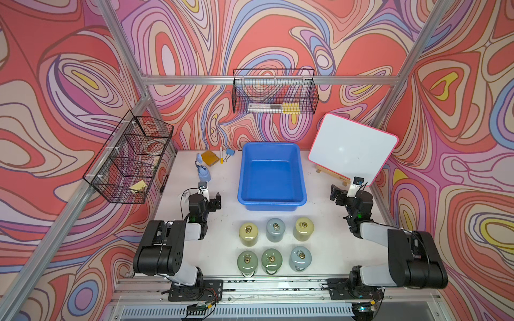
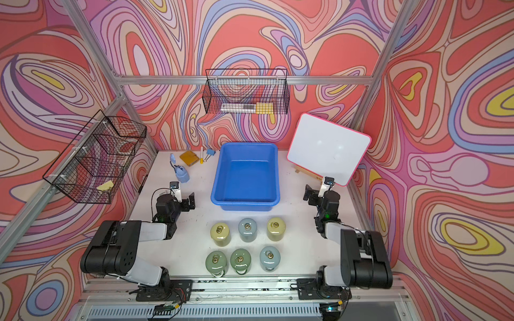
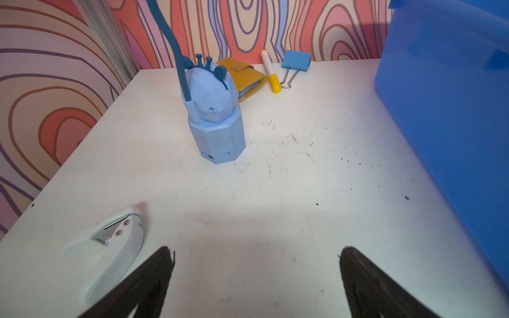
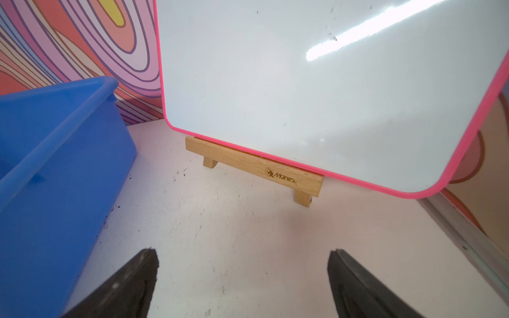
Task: Take the tea canister out of the basket
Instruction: Reset both arms
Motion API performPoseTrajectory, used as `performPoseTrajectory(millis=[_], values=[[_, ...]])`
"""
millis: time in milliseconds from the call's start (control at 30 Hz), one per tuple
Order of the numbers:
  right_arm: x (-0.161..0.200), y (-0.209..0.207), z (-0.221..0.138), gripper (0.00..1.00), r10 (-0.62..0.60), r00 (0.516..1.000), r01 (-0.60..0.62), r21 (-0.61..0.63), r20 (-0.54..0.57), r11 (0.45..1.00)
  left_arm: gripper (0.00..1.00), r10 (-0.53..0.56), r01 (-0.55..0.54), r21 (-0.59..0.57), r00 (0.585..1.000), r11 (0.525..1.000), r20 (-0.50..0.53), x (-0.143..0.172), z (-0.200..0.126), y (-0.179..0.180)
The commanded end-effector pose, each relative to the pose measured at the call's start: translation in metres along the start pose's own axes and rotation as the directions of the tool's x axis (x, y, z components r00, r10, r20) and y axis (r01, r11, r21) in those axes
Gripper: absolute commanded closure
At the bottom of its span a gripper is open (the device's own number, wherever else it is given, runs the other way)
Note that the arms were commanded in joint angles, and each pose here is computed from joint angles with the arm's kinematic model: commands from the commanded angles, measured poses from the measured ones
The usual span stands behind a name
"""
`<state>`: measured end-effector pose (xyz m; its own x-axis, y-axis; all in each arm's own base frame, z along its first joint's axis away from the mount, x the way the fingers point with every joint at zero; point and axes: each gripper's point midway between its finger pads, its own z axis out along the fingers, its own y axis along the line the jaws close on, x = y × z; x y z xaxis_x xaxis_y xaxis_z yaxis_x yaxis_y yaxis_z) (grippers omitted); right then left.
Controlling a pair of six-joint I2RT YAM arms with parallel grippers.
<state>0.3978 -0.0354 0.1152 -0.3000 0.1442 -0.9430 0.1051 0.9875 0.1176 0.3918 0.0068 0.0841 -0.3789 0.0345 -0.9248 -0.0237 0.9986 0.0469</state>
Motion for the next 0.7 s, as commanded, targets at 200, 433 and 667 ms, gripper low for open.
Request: performPoseTrajectory(millis=[200, 433, 667], values=[[0.005, 0.010, 0.020, 0.02, -0.036, 0.994, 0.040, -0.032, 0.105, 0.999, 0.01, -0.009, 0.009, 0.006, 1.000, 1.000, 0.014, -0.005, 0.000, 0.000], [0.011, 0.018, 0.033, 0.02, -0.112, 0.993, 0.109, 0.053, 0.039, 0.993, 0.01, -0.010, 0.010, 0.006, 1.000, 1.000, 0.014, -0.005, 0.000, 0.000], [0.010, 0.018, 0.032, 0.02, -0.111, 0.993, 0.109, 0.055, 0.043, 0.993, 0.01, -0.009, 0.009, 0.009, 1.000, 1.000, 0.004, -0.004, 0.002, -0.001]])
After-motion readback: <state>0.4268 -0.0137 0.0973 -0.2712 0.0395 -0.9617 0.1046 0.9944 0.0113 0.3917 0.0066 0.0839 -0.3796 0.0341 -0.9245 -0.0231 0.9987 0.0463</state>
